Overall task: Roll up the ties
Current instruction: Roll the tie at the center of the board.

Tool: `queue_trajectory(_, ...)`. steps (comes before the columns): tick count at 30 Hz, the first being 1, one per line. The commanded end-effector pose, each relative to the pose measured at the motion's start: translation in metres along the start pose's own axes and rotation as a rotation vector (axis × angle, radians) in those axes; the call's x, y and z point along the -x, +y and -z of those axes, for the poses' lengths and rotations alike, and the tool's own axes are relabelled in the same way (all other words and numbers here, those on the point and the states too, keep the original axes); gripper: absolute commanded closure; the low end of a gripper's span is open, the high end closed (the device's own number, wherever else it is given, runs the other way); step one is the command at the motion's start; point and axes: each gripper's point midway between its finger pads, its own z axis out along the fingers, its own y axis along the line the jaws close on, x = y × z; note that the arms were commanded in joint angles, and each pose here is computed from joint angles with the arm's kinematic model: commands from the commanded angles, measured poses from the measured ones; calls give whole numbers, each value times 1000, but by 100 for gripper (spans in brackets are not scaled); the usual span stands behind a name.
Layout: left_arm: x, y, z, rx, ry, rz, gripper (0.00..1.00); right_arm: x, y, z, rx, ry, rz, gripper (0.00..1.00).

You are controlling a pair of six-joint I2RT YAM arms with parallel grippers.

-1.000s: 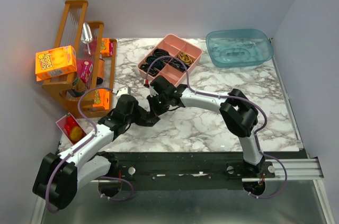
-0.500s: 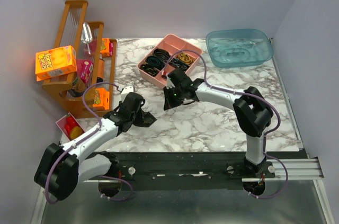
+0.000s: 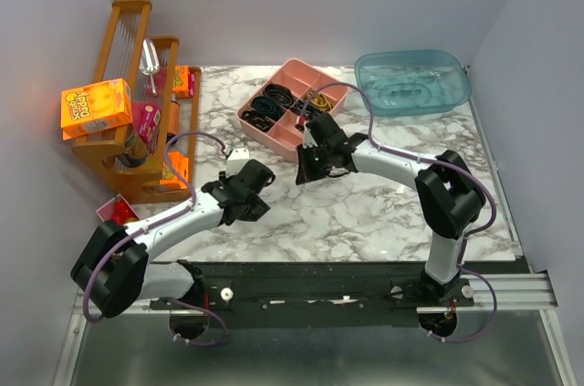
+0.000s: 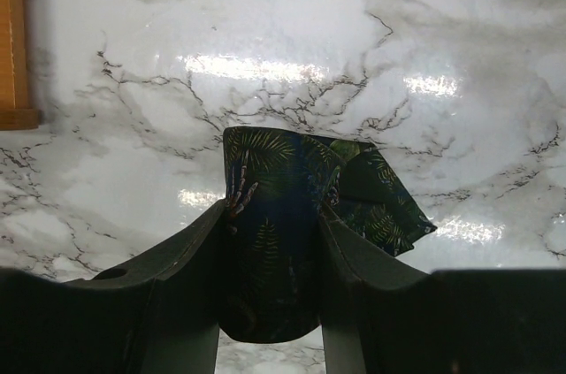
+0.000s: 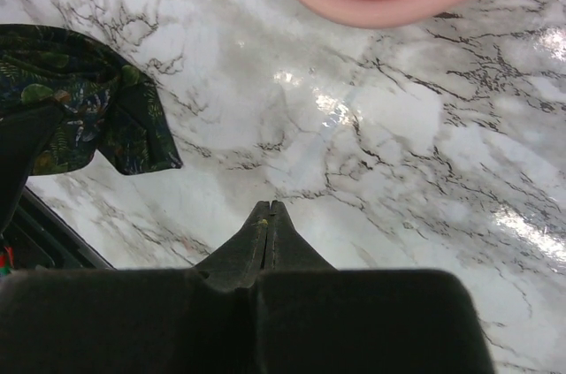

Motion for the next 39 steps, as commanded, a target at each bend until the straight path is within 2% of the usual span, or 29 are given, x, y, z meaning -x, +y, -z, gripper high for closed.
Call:
queue_trajectory(1,4,6,4,105,-30,-24,51,0,-9,6,-23,-22,9,98)
queue_trajectory(10,-8,-16,6,165,-18,-98,48,-3,-18,9,-38,-22,-9,98)
queue_trajectory(18,-10,-24,14,383,-76,-298,46,-5,-25,10,-48,-24,-19,98)
queue_trajectory(24,-16,-41,15,429,-100,-398,43,-8,-32,11,-54,-21,-35,98)
queue_trajectory(25,-17,-44,16,426,-105,-413,41,-7,-32,12,-52,-23,-35,98)
queue_trajectory(26,-16,-47,17,423,-109,-416,31,-7,-32,12,-52,-25,-36,98)
queue_trajectory(29,-15,-50,21,411,-127,-424,17,-6,-33,13,-53,-26,-36,98)
queue_trajectory(32,-11,-51,24,399,-137,-417,6,-6,-31,12,-45,-25,-34,98)
queue_trajectory(35,-4,-54,29,378,-150,-403,1,-5,-30,13,-39,-25,-33,98)
queue_trajectory(39,8,-63,39,310,-168,-366,1,-3,-27,16,-28,-32,-19,98)
